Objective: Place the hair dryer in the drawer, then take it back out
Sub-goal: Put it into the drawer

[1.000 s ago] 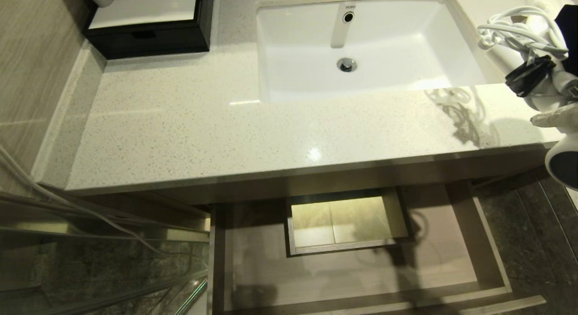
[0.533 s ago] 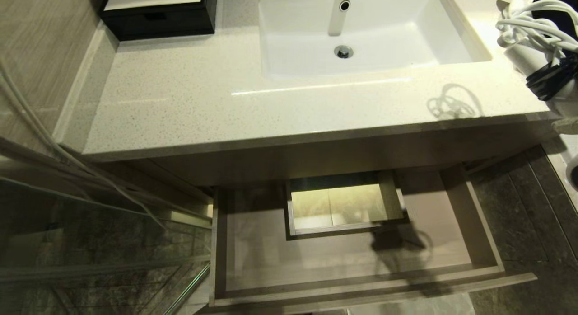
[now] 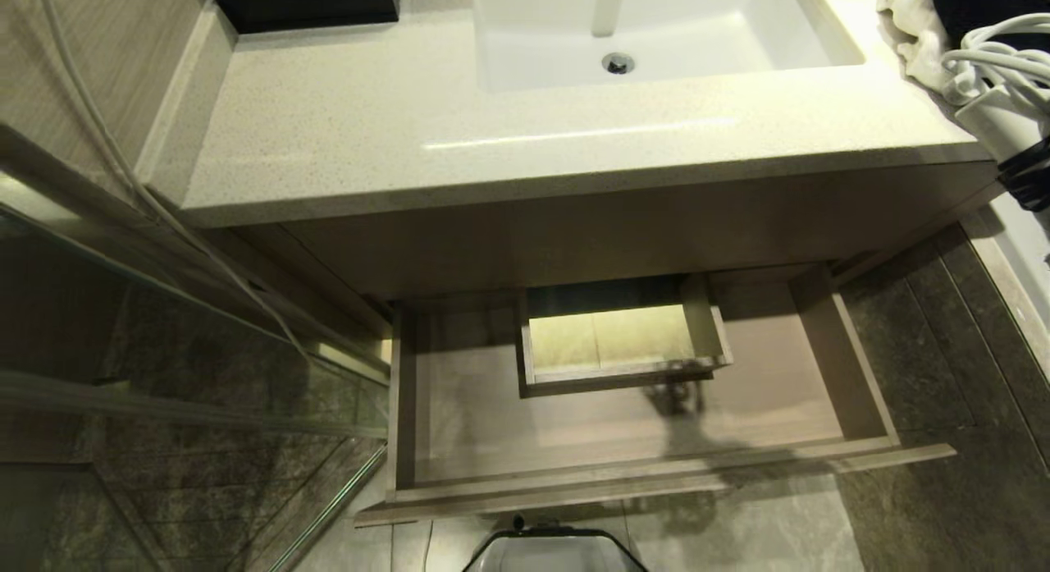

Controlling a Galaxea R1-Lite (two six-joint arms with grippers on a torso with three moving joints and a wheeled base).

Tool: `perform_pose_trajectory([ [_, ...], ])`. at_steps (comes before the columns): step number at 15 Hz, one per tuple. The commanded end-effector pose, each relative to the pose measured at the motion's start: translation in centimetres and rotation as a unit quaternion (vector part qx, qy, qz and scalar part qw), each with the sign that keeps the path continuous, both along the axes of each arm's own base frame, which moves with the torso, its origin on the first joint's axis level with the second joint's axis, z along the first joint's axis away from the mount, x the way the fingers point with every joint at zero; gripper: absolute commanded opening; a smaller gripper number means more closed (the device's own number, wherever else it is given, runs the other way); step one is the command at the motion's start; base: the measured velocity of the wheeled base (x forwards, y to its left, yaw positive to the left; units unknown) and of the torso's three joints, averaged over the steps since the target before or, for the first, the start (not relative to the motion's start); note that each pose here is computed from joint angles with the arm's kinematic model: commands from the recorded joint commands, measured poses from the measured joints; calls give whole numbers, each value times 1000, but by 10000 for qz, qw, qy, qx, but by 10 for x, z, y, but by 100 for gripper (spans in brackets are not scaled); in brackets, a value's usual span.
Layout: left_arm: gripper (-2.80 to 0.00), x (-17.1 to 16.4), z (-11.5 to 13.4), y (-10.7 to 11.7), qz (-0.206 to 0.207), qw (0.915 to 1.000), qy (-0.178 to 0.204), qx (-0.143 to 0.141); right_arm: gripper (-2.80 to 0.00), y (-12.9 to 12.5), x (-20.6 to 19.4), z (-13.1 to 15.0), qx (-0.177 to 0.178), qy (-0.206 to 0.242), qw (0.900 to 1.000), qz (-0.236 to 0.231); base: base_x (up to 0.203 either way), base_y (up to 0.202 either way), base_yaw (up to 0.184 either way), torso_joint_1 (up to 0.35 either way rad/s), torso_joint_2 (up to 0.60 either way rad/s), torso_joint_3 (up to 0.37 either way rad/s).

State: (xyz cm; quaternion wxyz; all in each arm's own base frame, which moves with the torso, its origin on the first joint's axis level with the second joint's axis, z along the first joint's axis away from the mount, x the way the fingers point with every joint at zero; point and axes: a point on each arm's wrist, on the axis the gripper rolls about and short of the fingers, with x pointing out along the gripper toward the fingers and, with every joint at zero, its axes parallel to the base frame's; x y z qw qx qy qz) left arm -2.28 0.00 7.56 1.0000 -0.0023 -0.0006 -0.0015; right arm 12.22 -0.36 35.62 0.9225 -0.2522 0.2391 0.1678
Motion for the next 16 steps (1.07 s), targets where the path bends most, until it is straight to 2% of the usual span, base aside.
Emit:
perform_pose_trajectory([
  [1,-280,0,0,0,7,10000,-1,-7,-280,0,-5,0,-12,-22,10000,-7,0,0,0,-288,14,-258],
  [8,-280,0,0,0,0,10000,6,-7,-280,-1,-15,-3,-26,-118,9999,-89,0,0,0,-222,-28,-252],
  [9,-280,0,0,0,0,10000,-1,0,-280,-2,-14,-2,-38,-237,9997,-96,0,0,0,-64,-23,-79],
  [12,-280,0,0,0,0,10000,-1,-7,-280,-2,-14,-3,-47,-221,9997,-134,0,0,0,-57,52,1],
  [16,-280,0,0,0,0,10000,-1,0,-280,-2,-20,-10,-47,-164,9997,-147,0,0,0,-169,315,137],
])
